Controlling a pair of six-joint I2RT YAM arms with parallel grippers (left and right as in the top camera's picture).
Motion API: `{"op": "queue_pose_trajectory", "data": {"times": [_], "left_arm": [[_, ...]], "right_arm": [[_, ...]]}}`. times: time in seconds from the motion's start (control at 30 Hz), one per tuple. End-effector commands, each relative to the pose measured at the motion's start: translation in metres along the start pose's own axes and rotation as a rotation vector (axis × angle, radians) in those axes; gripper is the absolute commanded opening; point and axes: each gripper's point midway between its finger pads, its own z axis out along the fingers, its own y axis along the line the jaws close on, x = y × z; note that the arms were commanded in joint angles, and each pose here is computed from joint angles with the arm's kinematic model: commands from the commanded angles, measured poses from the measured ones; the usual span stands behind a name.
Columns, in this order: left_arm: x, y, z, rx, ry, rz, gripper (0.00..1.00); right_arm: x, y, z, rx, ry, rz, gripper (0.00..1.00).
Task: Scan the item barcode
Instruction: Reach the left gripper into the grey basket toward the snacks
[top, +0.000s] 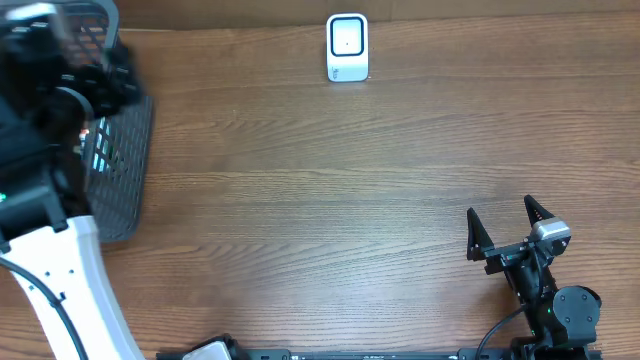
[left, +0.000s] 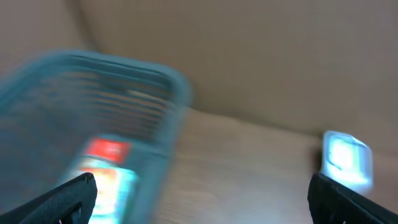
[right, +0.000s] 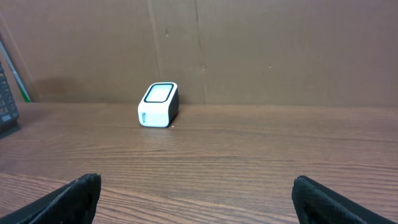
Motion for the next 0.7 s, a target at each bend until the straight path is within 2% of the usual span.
{"op": "queue_pose_trajectory", "data": {"times": [0.0,0.13,0.37,0.47,0.67], "left_arm": [[0.0,0.062,0.01,-0.205,0.012,-0.051,1.0],[0.025,0.107,0.023,-0.324,0.107,-0.059,1.0],[0.065,0.156,0.051,-0.383,0.254,-0.059,1.0],[0.072,0.163,0.06,-0.356,0.265,-0.074,1.0],[0.088,0.16,0.09,-0.209,0.291,-0.092,1.0]], "right_arm": [[0.001,-0.001,0.0,0.002,-0.005,-0.006,1.0],[0.001,-0.001,0.0,0.002,-0.005,-0.006,1.0],[0.001,-0.001,0.0,0.002,-0.005,-0.006,1.0],[0.001,-0.001,0.0,0.002,-0.005,-0.006,1.0],[0.001,-0.001,0.0,0.002,-0.005,-0.006,1.0]]}}
